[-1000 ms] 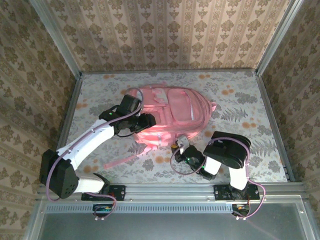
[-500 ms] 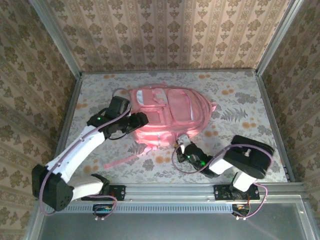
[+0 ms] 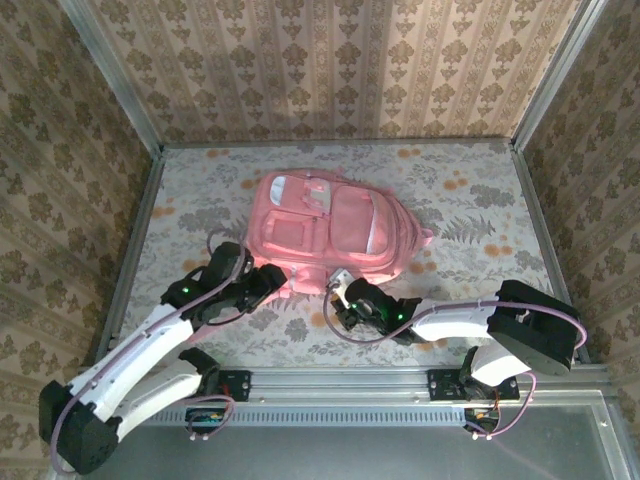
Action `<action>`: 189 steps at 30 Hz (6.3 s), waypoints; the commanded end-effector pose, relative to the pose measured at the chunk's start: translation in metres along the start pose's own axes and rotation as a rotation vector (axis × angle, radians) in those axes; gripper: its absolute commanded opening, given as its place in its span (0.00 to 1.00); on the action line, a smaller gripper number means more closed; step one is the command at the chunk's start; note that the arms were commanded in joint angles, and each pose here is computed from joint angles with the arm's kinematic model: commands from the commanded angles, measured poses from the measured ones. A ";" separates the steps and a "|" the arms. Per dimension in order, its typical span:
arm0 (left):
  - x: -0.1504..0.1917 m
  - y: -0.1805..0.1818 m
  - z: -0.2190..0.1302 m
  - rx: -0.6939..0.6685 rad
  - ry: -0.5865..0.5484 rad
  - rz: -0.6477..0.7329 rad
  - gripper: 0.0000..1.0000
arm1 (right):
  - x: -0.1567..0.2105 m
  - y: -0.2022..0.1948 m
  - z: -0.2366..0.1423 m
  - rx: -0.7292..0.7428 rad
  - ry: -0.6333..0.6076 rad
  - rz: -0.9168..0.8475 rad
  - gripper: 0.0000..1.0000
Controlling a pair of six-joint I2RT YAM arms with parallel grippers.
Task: Pack books, pencil case, and school supplies into a backpack
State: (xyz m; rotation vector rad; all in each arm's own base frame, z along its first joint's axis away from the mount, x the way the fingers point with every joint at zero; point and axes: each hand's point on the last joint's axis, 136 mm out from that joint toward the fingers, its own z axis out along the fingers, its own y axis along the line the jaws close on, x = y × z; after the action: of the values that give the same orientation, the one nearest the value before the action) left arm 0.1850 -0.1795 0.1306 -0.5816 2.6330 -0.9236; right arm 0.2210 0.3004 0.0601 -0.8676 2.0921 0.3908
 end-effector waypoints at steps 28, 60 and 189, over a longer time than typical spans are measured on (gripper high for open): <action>-0.021 0.027 0.018 -0.056 -0.133 -0.055 0.56 | -0.024 0.016 0.005 -0.006 -0.050 -0.074 0.00; -0.044 0.027 0.059 -0.056 -0.148 -0.071 0.34 | -0.024 0.015 0.002 0.002 -0.054 -0.063 0.00; -0.091 0.012 -0.001 0.022 -0.364 -0.181 0.00 | 0.054 -0.134 -0.015 0.446 0.008 0.257 0.00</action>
State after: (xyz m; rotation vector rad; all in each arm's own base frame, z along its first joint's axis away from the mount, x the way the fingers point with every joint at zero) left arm 0.2495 -0.1619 0.1343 -0.9060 2.3377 -0.9381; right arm 0.2824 0.2294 0.0613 -0.4894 2.0145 0.2446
